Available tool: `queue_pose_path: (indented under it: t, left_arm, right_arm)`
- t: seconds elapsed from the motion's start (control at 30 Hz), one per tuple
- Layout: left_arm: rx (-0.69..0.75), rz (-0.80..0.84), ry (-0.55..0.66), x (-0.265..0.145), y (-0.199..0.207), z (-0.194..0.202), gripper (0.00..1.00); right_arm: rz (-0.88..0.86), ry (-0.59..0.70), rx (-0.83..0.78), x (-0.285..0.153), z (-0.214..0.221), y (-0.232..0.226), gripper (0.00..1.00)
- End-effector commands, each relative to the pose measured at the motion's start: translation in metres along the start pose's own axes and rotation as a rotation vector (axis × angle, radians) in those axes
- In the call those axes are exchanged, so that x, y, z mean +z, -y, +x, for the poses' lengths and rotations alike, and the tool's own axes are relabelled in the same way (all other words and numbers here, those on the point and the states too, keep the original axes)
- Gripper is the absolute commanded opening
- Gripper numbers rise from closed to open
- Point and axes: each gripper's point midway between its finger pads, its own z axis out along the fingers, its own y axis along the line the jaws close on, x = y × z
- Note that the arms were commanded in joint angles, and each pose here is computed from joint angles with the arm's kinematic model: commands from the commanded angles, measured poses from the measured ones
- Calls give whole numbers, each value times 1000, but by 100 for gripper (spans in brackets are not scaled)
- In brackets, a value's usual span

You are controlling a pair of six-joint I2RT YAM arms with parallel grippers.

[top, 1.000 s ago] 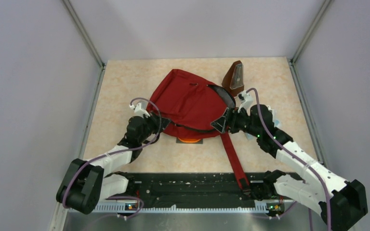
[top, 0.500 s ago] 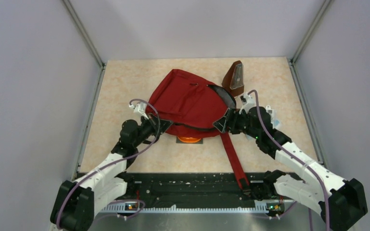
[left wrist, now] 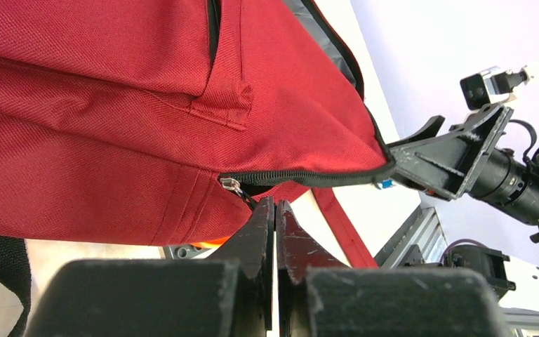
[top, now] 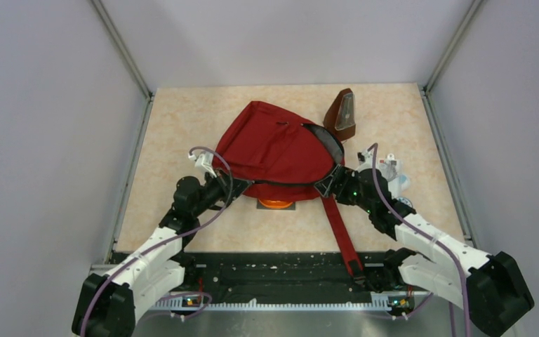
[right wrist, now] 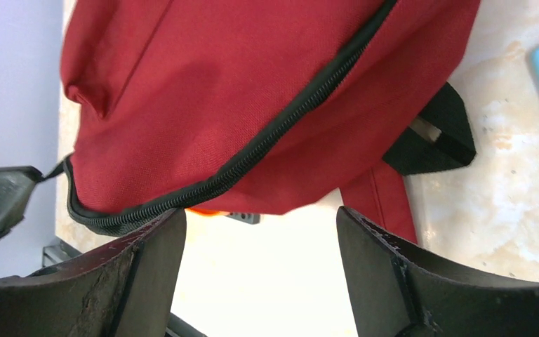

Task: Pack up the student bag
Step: Zip the student bag at the center of the board.

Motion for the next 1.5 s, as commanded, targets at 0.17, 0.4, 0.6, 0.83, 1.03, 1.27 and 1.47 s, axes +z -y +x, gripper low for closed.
queue_pose_path:
  t: [0.17,0.4,0.6,0.83,1.03,1.27,1.47]
  left_arm:
    - [51,17,4,-5,11,-4,0]
    - [32,1,5,-5,7,-3,0]
    - [40,-3,3,-6,7,-3,0]
    - [46,12,-5,-7,11,-2,0]
    - [61,34,-4,-13,17,-1,0]
    - [90,48,-50,-9,38,9,0]
    - [76,82,-28,5,79,16,0]
  right_arm:
    - [-145,111,101,0,-32,-39,77]
    - [-163,175,204,-15,-38,-36,77]
    - [-114,246,240,-19,-44,-20,83]
    - [-54,202,197,4,-39,-14,84]
    - [-74,134,142,34,-36,-23,69]
    - [-166,55,161,54,-17,-34,4]
    - [-187,37,193,61,-10,-34,0]
